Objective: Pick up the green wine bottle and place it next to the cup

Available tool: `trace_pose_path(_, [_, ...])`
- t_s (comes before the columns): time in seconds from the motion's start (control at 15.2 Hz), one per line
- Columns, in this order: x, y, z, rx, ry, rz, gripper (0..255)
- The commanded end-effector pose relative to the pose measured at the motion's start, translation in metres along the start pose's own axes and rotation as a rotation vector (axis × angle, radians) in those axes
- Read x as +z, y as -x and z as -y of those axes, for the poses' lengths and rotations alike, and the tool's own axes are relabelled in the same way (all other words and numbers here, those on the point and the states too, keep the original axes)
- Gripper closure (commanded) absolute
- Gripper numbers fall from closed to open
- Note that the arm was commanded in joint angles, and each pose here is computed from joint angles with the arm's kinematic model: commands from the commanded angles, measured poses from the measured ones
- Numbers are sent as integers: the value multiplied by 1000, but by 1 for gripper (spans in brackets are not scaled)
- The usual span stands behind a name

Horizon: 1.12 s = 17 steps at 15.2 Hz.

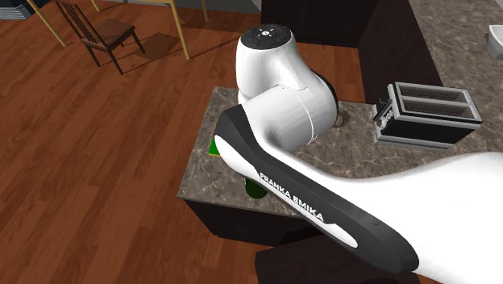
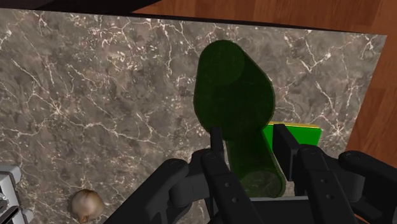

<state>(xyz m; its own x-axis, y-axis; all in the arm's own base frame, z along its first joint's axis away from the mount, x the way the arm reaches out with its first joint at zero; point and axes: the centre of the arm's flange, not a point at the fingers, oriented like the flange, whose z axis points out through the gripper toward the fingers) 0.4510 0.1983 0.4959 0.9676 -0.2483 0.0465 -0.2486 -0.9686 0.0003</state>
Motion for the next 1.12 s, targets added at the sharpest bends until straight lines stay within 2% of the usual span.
trace_pose_path(0.0, [-12, 0, 0, 0, 0, 0, 255])
trace_pose_path(1.06, [-96, -4, 0, 0, 0, 0, 255])
